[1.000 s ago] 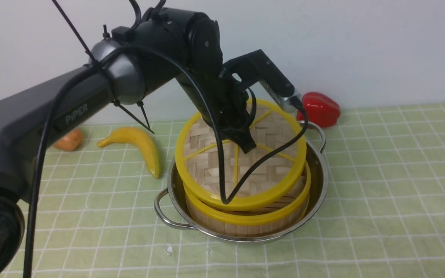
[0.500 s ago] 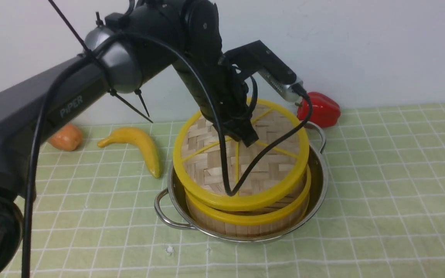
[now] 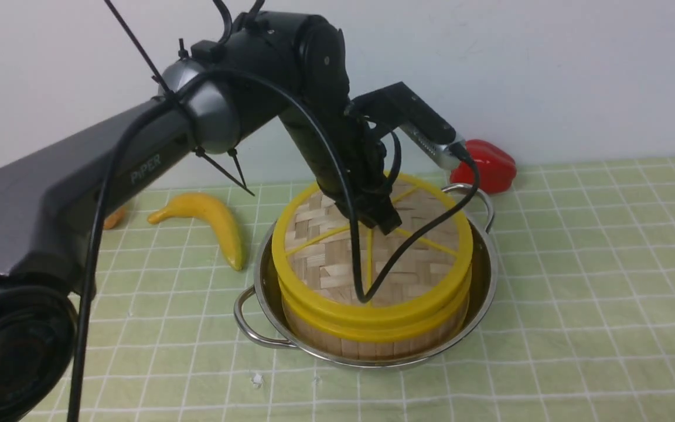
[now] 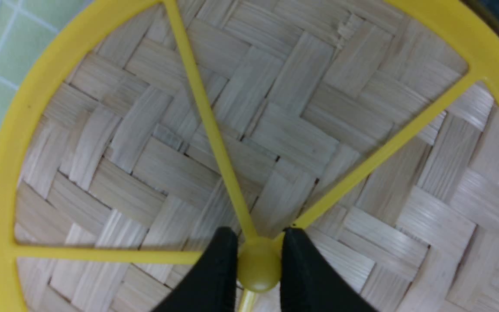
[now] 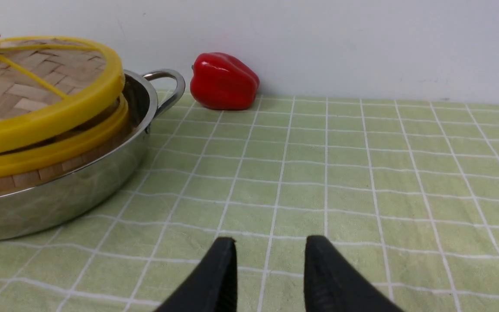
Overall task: Place the steamer in the pot on the green tablecloth, and put the lid on the steamer.
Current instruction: 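Place the yellow bamboo steamer lid onto the steamer in the pot with the left gripper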
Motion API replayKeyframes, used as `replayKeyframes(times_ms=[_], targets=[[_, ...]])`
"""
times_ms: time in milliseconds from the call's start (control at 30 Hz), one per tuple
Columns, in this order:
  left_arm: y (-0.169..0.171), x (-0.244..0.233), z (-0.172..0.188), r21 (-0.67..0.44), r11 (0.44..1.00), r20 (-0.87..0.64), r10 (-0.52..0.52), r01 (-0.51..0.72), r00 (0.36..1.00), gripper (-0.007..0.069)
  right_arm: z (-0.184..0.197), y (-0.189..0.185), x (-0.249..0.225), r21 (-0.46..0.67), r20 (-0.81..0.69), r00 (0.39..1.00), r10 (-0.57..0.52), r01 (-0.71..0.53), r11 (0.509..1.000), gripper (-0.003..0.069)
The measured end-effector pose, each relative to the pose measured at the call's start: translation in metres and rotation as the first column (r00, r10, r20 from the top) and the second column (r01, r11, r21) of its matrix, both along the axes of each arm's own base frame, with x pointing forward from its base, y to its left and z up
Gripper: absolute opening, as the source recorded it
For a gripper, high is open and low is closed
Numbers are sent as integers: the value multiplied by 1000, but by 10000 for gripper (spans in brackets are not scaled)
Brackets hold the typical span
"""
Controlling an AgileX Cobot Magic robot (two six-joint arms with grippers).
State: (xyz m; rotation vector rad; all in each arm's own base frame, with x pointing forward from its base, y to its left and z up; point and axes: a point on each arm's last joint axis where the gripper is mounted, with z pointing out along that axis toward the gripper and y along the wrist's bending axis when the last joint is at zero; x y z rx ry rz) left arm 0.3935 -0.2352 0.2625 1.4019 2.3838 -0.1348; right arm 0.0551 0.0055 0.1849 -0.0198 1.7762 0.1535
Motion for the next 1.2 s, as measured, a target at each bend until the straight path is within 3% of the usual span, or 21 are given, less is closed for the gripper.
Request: replayKeyframes(times_ms=[567, 900, 1200], targets=[[-2, 1, -12, 5, 1000, -41, -23, 24, 999, 119, 0, 0, 0, 0, 0, 1000, 0, 0, 1000, 243], [12, 11, -14, -12, 997, -64, 76, -77, 995, 119, 0, 0, 0, 0, 0, 1000, 0, 0, 1000, 243], [7, 9, -13, -85, 996, -86, 20, -27, 996, 119, 0, 0, 0, 0, 0, 1000, 0, 0, 1000, 243]])
